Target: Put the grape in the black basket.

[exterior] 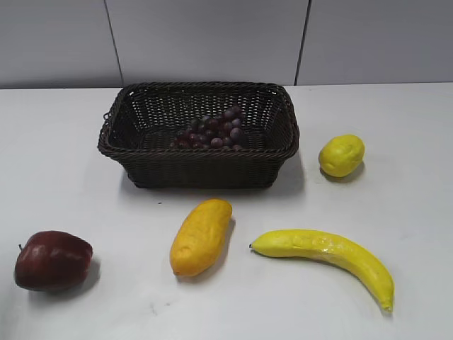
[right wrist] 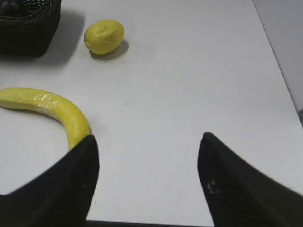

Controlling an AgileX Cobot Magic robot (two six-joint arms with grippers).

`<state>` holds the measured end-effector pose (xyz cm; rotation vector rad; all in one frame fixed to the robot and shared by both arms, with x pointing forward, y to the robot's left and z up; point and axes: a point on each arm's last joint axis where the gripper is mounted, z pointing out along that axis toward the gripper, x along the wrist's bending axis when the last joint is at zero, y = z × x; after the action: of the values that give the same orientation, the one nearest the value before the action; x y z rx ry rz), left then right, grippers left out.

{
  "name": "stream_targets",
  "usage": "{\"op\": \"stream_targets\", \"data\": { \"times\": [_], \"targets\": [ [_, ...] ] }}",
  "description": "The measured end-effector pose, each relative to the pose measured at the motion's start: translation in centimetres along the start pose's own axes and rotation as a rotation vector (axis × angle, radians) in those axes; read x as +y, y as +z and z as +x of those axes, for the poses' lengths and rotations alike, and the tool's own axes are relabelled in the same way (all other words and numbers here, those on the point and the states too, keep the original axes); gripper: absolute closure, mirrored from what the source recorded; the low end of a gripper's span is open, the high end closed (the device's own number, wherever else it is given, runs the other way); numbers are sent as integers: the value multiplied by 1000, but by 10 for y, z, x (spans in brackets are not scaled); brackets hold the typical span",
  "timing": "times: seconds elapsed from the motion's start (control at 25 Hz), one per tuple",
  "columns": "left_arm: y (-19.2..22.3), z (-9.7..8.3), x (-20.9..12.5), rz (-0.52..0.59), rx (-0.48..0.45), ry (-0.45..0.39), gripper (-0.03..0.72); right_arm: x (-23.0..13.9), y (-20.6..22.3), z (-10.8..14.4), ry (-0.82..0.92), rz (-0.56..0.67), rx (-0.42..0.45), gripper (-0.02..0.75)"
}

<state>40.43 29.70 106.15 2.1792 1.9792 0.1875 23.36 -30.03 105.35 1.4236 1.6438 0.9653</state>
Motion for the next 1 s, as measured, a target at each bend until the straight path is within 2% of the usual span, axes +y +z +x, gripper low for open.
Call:
{"op": "stream_targets", "data": {
  "times": [0.16,0.52,1.0],
  "targets": [
    [-4,-3,-31,-67,7,3,261,0,0,0,0,0,0,238],
    [-15,-9,-85,-294,29,14,262,0,0,0,0,0,0,238],
    [-10,-12,-126,-535,51,23,263,0,0,0,0,0,0,238]
  ]
}}
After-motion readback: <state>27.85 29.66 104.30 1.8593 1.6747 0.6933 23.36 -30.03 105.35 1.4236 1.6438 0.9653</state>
